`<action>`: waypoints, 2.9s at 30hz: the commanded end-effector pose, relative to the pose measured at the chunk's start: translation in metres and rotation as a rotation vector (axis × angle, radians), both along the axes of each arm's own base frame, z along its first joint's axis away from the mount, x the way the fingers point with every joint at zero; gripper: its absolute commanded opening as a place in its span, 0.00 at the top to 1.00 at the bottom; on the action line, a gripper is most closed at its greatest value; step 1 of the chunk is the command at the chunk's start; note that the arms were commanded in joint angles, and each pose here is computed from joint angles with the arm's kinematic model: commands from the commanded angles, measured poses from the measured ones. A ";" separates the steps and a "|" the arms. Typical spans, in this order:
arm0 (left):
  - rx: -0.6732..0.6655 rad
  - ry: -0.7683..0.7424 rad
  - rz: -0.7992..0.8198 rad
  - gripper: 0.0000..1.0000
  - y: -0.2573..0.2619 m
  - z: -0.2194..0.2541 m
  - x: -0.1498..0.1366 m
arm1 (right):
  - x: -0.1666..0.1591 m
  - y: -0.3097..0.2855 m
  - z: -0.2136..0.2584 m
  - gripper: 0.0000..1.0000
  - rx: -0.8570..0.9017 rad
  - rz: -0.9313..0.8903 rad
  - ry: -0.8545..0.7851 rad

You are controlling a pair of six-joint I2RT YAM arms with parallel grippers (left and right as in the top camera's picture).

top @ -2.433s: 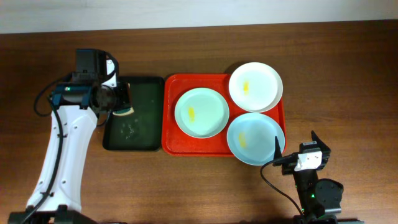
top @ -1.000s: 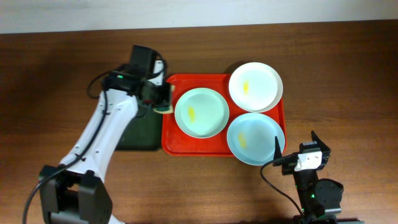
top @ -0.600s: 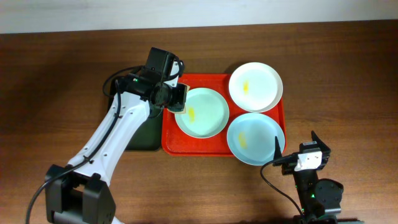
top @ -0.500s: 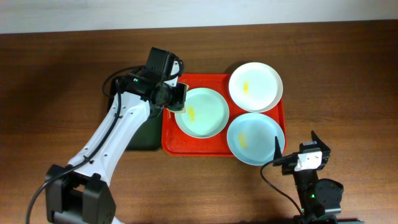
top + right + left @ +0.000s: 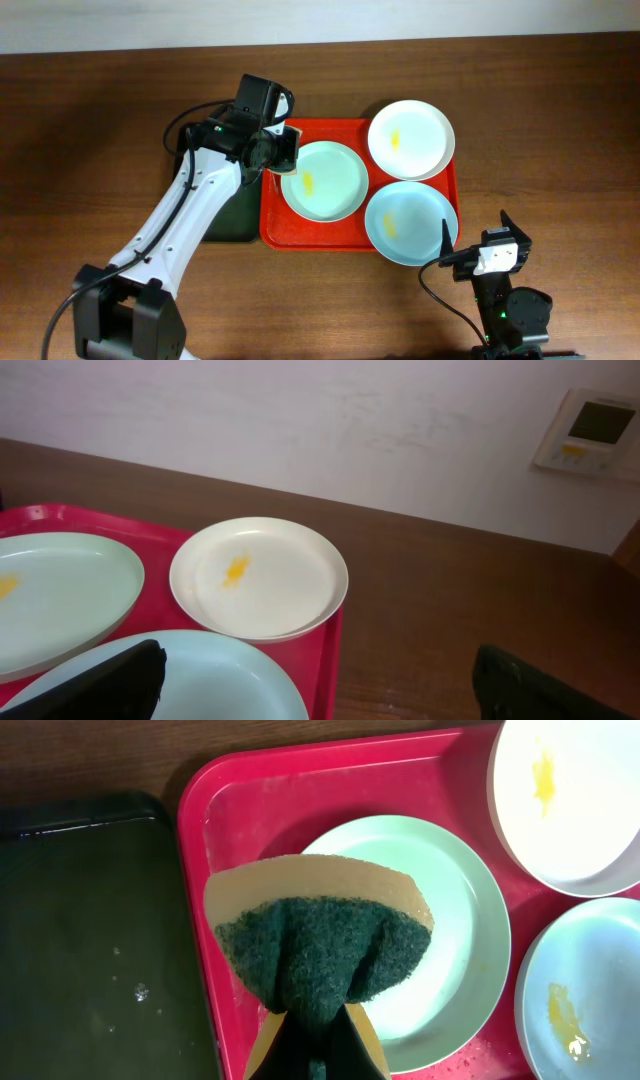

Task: Clean dirty plates on tray and stack at the side
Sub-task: 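Carry the sponge with the left gripper over the pale green plate, then reach the right gripper to the pale green plate rim and grasp it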

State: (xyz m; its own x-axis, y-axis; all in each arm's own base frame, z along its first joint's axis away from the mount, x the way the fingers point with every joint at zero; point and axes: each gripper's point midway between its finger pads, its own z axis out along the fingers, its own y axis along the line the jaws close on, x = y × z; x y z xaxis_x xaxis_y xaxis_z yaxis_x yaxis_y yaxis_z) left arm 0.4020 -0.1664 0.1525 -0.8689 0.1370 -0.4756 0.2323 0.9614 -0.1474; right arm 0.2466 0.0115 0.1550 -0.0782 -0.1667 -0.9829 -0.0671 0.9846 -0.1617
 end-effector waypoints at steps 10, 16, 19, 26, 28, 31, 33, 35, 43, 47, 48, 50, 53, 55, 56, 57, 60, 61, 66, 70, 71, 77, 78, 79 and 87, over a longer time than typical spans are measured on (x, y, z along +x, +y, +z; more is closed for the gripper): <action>0.002 -0.009 0.021 1.00 0.002 0.004 0.005 | 0.000 -0.004 -0.004 0.02 -0.004 -0.021 0.011; 0.013 0.025 0.019 1.00 0.004 0.000 -0.003 | -0.001 -0.031 -0.001 0.02 -0.190 -0.160 0.005; 0.025 0.048 0.020 1.00 0.007 -0.003 -0.007 | -0.001 -0.030 -0.001 0.02 -0.192 -0.155 0.005; 0.096 0.016 0.062 1.00 0.021 -0.003 -0.001 | 0.000 -0.030 0.009 0.02 -0.191 -0.158 -0.037; 0.135 0.004 0.085 1.00 0.028 -0.003 0.001 | 0.001 -0.017 0.020 0.02 -0.136 -0.090 -0.089; 0.200 -0.010 0.123 1.00 0.041 -0.002 0.003 | 0.001 -0.003 0.021 0.02 -0.131 -0.011 -0.095; 0.219 -0.006 0.169 1.00 0.049 -0.003 0.002 | 0.000 0.017 0.023 0.01 -0.125 0.106 -0.112; 0.212 0.008 0.195 1.00 0.056 -0.004 0.001 | -0.006 0.040 0.023 0.01 -0.080 0.243 -0.116; 0.060 0.087 0.234 1.00 0.065 -0.008 0.001 | -0.020 0.036 0.060 0.01 0.245 0.193 0.040; 0.054 0.089 0.255 1.00 0.073 -0.008 0.003 | -0.023 0.034 0.118 0.01 0.251 0.170 0.136; 0.054 0.091 0.255 1.00 0.073 -0.008 0.003 | -0.020 0.034 0.126 0.01 0.254 0.163 0.193; 0.057 0.095 0.256 1.00 0.074 -0.009 0.002 | -0.015 0.034 0.134 0.02 0.262 0.144 0.339; 0.061 0.101 0.256 1.00 0.074 -0.011 0.001 | -0.001 0.034 0.142 0.02 0.275 0.111 0.584; 0.068 0.112 0.253 1.00 0.075 -0.015 0.001 | 0.011 0.046 0.147 0.02 0.309 0.155 0.717; 0.071 0.118 0.253 1.00 0.075 -0.018 0.001 | 0.014 0.057 0.147 0.02 0.341 0.211 0.775; 0.073 0.124 0.253 1.00 0.075 -0.020 0.001 | 0.019 0.065 0.145 0.01 0.366 0.249 0.813; 0.080 0.142 0.252 1.00 0.075 -0.028 0.001 | 0.035 0.085 0.128 0.71 0.454 0.343 0.936; 0.081 0.147 0.252 1.00 0.075 -0.030 0.001 | 0.042 0.086 0.115 0.81 0.494 0.310 0.993; 0.092 0.175 0.252 1.00 0.074 -0.042 0.002 | 0.071 0.093 0.052 0.85 0.448 0.161 1.174; 0.096 0.186 0.250 1.00 0.074 -0.047 0.002 | 0.093 0.112 0.002 0.62 0.365 0.114 1.261; 0.096 0.184 0.247 1.00 0.074 -0.047 0.002 | 0.097 0.117 -0.007 0.59 0.359 0.119 1.272; 0.089 0.172 0.237 1.00 0.069 -0.046 0.004 | 0.125 0.122 -0.055 0.54 0.263 0.060 1.280; 0.088 0.170 0.234 1.00 0.067 -0.046 0.005 | 0.129 0.122 -0.060 0.55 0.255 0.053 1.274; 0.088 0.166 0.226 1.00 0.064 -0.045 0.004 | 0.133 0.123 -0.065 0.55 0.257 0.055 1.270; 0.081 0.132 0.183 1.00 0.044 -0.043 0.007 | 0.152 0.143 -0.091 0.65 0.244 0.090 1.247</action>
